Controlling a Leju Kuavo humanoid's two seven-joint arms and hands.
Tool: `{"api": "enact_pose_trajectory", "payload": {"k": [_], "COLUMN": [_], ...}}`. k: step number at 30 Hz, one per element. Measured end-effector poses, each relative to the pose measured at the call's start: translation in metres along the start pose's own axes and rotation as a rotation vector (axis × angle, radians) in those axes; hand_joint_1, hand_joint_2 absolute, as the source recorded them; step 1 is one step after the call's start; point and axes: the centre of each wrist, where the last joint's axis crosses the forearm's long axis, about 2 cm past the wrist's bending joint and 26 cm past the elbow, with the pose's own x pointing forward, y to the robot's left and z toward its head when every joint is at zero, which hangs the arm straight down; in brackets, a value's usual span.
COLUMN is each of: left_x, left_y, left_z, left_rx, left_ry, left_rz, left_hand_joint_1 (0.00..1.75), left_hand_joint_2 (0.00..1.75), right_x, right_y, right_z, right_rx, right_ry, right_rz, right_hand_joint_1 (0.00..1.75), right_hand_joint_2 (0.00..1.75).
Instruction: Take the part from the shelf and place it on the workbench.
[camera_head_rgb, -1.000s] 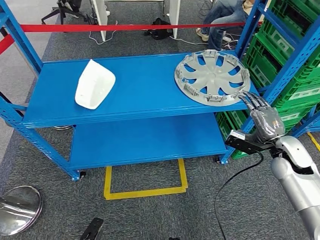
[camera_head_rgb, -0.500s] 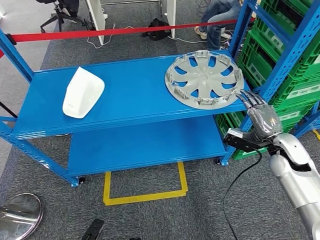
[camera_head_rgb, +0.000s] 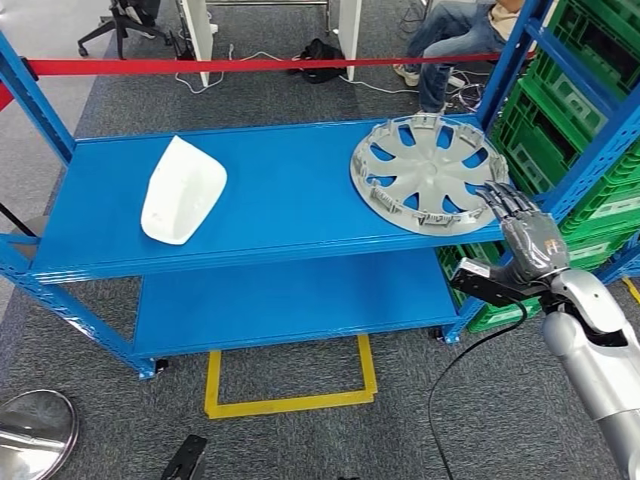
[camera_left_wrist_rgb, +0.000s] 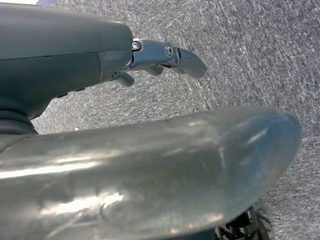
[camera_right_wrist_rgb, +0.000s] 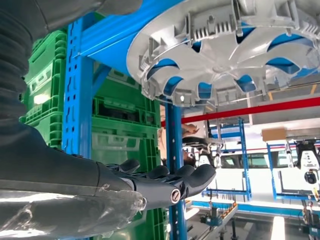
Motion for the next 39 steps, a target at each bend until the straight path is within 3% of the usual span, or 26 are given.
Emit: {"api": "enact_pose_trajectory", "payload": {"k": [39], "left_x": [0.0029], "left_y": [0.0018], "left_z": [-0.0007], "left_rx": [0.002], "left_ry": [-0.006], "left_rz": [-0.003], "left_hand_joint_1": [0.00], "left_hand_joint_2": [0.00], "right_x": [-0.0005], "right_y": [-0.0033], "right_z": [-0.0028], "right_rx": [-0.005], "right_ry": [-0.004], "right_rz": [0.006], "right_hand_joint_1": [0.00], "right_hand_joint_2": [1.75]}}
